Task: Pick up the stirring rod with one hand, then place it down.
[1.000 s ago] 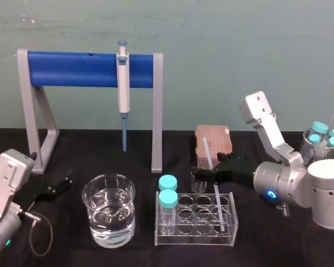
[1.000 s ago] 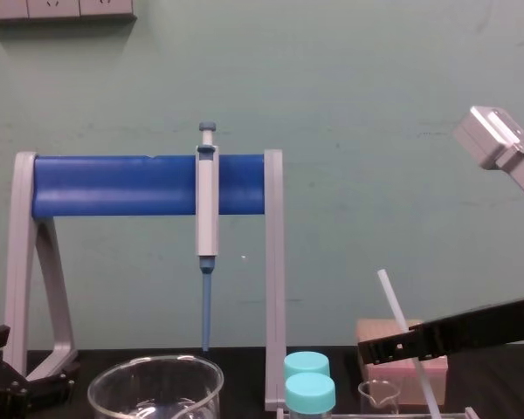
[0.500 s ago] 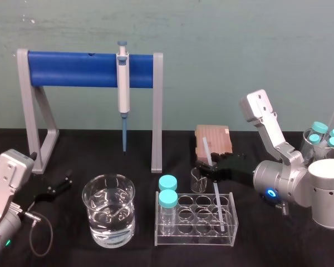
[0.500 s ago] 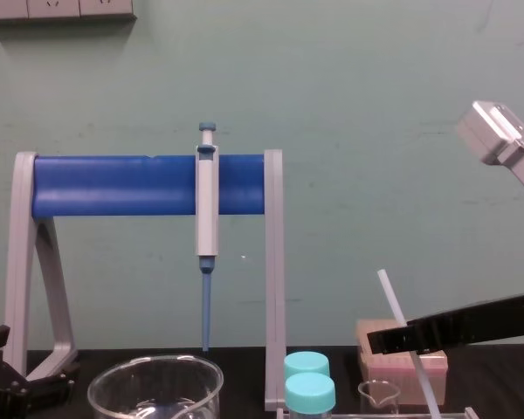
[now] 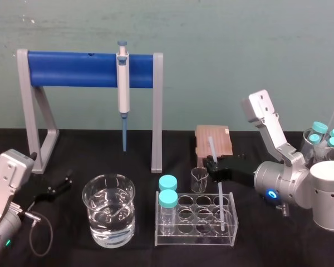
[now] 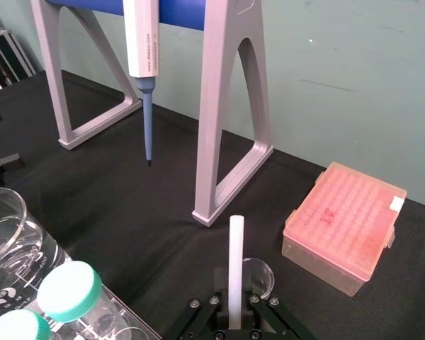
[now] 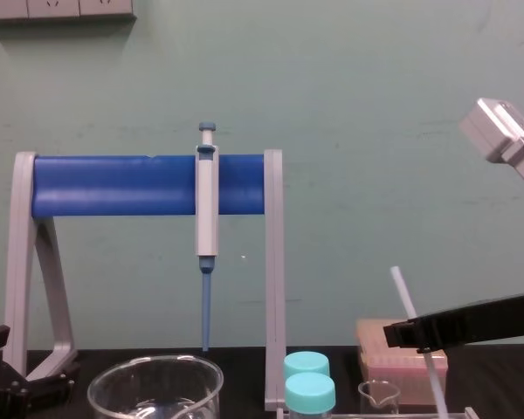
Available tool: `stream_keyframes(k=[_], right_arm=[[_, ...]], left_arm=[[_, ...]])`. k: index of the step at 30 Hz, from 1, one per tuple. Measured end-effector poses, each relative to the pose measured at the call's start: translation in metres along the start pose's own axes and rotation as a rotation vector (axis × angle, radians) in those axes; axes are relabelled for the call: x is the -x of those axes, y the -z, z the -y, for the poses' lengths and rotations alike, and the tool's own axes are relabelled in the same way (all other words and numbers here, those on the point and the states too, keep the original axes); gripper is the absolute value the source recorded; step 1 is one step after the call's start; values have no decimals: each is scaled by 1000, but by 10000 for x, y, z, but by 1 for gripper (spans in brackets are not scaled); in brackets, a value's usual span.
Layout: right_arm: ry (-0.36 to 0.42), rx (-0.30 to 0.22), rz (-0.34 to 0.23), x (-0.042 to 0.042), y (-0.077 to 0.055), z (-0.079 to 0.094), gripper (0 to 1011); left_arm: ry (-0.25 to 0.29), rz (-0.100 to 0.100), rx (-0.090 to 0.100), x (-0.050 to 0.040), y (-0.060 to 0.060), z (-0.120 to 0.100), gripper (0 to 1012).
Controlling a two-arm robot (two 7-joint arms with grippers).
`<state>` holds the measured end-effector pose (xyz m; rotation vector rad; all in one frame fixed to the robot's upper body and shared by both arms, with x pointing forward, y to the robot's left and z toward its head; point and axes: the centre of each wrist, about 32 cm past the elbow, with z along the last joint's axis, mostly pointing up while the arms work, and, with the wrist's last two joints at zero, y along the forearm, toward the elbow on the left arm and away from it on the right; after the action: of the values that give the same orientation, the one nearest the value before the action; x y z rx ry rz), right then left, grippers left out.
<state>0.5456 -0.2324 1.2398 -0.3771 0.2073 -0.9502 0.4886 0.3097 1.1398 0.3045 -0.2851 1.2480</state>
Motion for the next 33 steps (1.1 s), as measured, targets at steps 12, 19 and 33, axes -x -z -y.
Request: stream_keyframes(k=[12, 19, 33], right_arm=[[-8, -42, -28, 54, 28, 109, 64], [-3, -78, -50, 81, 40, 210, 64], [12, -274, 35, 141, -41, 512, 64]], left_arm=[[0, 0, 0, 0, 0, 0, 1005], [0, 0, 0, 0, 0, 0, 1005], [0, 0, 0, 0, 0, 0, 1005]])
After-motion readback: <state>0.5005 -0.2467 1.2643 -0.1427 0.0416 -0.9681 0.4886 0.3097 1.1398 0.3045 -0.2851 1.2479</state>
